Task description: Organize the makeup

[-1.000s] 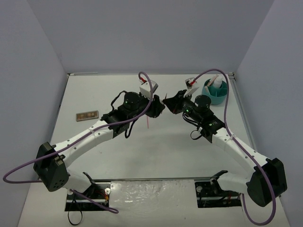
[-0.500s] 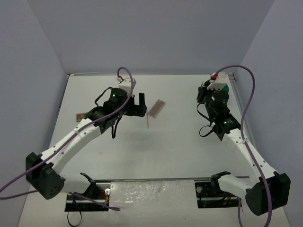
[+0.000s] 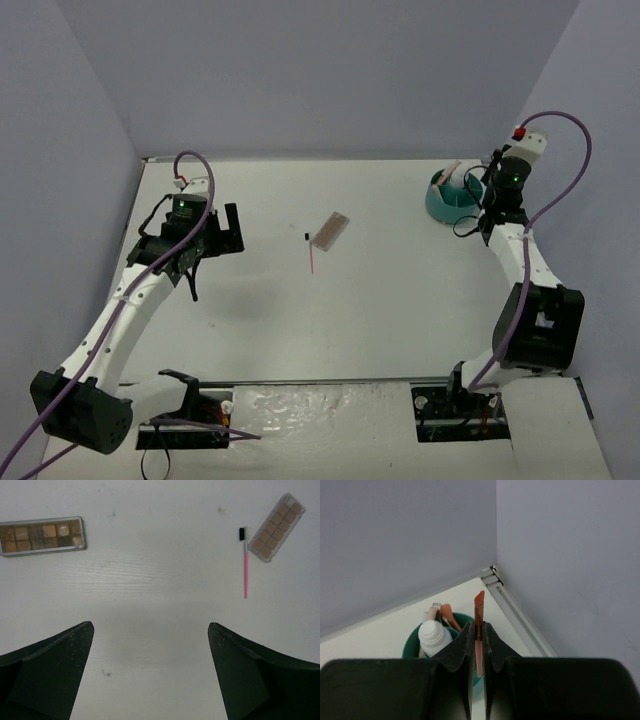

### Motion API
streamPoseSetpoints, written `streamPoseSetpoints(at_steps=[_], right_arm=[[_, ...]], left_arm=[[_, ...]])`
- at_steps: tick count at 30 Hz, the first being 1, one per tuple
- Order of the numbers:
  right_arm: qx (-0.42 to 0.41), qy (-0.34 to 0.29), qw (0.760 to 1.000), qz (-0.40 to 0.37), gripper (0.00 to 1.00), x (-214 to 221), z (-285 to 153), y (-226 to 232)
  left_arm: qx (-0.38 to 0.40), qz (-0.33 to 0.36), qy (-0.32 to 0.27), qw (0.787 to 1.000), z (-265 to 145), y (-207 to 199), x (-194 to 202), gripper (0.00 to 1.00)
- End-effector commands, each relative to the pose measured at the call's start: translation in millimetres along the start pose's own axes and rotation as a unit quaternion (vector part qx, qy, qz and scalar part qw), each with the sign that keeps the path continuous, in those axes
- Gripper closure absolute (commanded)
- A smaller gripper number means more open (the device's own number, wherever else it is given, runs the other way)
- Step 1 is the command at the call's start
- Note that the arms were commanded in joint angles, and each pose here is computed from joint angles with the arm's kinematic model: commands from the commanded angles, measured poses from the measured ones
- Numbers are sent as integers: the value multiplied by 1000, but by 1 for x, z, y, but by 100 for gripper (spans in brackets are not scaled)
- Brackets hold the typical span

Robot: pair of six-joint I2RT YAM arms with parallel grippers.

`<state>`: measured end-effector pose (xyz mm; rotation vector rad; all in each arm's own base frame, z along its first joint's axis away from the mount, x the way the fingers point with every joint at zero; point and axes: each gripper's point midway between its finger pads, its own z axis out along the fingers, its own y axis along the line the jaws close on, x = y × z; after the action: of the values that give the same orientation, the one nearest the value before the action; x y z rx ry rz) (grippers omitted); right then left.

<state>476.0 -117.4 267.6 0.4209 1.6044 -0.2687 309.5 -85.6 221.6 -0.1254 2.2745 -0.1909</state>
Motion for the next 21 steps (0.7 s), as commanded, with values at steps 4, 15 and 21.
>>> streamPoseSetpoints(at_steps=[4, 15, 21], right_arm=[[-84, -78, 993, 8, 100, -44, 68, 6], [-172, -49, 984, -29, 100, -5, 117, 31], [-186, -28, 981, -46, 100, 20, 123, 35]], left_arm=[[-22, 4, -20, 1000, 5, 23, -12, 3], [-32, -17, -5, 999, 17, 38, -7, 3], [-36, -24, -1, 999, 20, 42, -5, 3]])
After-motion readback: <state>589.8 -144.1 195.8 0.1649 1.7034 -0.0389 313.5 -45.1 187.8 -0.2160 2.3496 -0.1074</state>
